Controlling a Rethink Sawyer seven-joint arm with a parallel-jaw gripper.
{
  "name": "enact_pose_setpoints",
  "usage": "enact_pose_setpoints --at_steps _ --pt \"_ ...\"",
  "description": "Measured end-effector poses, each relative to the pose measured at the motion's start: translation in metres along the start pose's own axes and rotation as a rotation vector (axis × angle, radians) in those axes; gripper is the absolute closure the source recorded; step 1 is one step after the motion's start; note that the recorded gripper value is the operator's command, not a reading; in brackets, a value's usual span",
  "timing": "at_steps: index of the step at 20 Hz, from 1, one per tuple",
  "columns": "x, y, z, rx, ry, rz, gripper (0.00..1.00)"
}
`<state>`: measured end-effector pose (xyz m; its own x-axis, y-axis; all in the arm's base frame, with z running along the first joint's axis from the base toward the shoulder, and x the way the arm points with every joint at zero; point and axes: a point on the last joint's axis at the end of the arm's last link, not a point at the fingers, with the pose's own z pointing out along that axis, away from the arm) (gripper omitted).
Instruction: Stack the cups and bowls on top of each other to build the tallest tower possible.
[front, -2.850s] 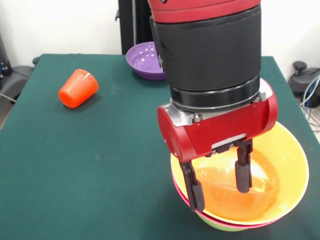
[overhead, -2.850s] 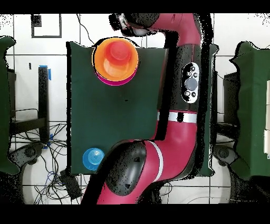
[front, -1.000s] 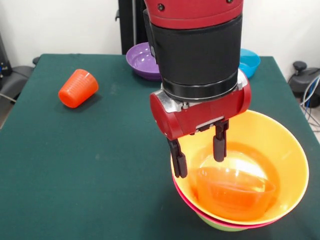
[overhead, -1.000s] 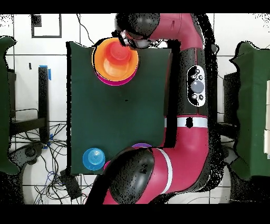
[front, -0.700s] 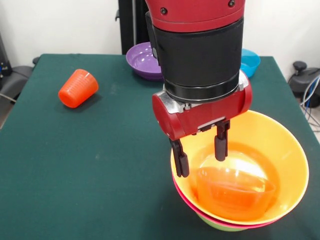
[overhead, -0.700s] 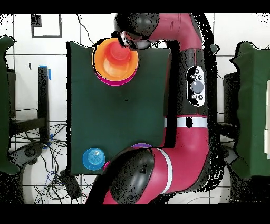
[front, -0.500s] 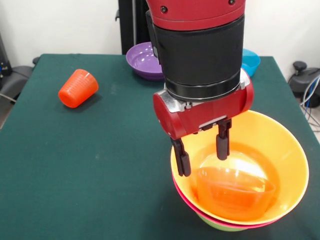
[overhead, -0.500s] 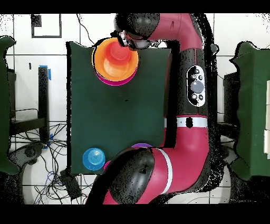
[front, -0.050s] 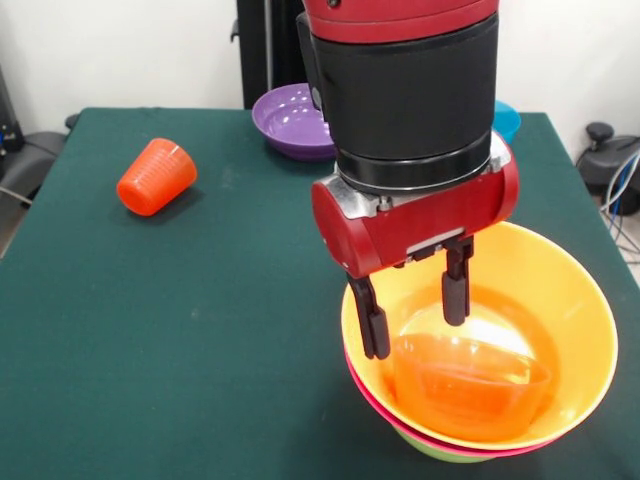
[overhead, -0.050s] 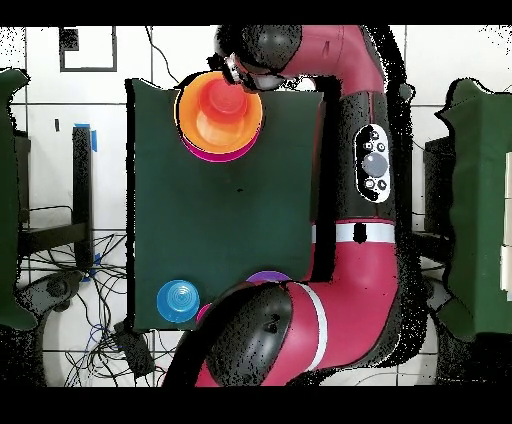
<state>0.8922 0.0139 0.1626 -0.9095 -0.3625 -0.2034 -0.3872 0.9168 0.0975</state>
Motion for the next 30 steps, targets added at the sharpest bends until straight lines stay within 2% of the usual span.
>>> enact_pose_setpoints --at_steps 6,16,30 --pt "-0.002 -0.001 0.006 0.022 -0.035 -0.003 0.00" --pt "-0.003 -0.001 0.010 0.037 -0.046 -0.006 0.00" --pt "-0.007 -0.003 0.014 0.065 -0.088 -0.011 0.00"
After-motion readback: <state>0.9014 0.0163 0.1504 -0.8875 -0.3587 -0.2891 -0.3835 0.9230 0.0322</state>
